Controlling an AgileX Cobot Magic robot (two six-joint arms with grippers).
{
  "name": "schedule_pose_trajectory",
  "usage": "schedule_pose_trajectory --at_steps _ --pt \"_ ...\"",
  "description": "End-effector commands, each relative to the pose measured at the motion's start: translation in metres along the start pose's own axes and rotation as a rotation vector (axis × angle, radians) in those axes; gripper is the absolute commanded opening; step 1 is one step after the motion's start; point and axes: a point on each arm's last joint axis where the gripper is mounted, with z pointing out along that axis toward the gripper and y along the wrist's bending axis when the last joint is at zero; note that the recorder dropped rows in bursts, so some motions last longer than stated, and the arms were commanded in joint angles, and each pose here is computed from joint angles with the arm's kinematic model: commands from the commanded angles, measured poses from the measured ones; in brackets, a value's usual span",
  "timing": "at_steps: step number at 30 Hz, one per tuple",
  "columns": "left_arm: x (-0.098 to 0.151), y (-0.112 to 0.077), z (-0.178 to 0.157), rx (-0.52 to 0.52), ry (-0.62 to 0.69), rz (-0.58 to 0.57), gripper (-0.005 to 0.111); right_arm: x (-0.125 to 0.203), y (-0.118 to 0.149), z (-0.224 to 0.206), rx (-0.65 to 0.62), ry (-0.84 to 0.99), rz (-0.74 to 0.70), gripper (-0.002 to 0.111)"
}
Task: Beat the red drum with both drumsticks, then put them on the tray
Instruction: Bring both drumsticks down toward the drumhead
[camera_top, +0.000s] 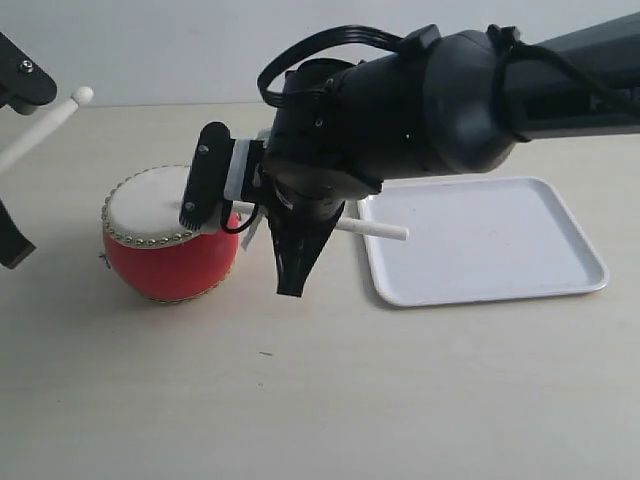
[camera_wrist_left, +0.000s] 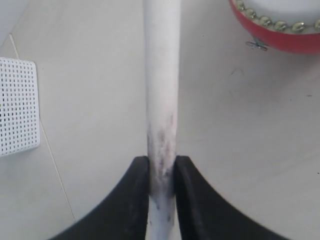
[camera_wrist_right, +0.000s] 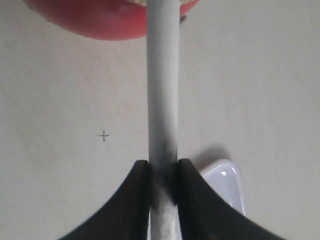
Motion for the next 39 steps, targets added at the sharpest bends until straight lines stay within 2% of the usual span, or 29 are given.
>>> schedule_pose_trajectory --at_steps 1,7,14,17,20,25,31,39 --pt "-0.002 -0.005 0.006 0.017 0.041 0.007 0.0 -0.009 -0.019 -0.022 0.046 -0.023 0.087 0.0" --pt "-0.012 -0.029 0.034 0.077 0.139 0.068 0.0 -0.016 -0.041 -0.055 0.084 -0.077 0.182 0.0" --pt "-0.015 -0.061 0.07 0.146 0.288 0.168 0.0 -0.016 -0.045 -0.067 0.069 -0.096 0.232 0.0" --pt "-0.016 -0.065 0.078 0.139 0.304 0.176 0.0 -0.016 -0.045 -0.067 0.069 -0.089 0.234 0.0" --pt "-0.019 -0.058 0.076 0.076 0.269 0.135 0.0 -0.016 -0.043 -0.066 0.049 -0.09 0.259 0.0" --pt "-0.017 -0.036 0.057 -0.024 0.218 0.089 0.0 -0.016 -0.034 -0.053 0.0 -0.04 0.24 0.0" --pt "-0.008 -0.013 0.029 -0.062 0.156 0.027 0.0 -0.018 -0.011 -0.016 -0.109 0.042 0.191 0.0" --pt "0.001 0.002 0.008 -0.08 0.099 -0.02 0.0 -0.012 0.003 0.016 -0.118 0.153 0.125 0.0"
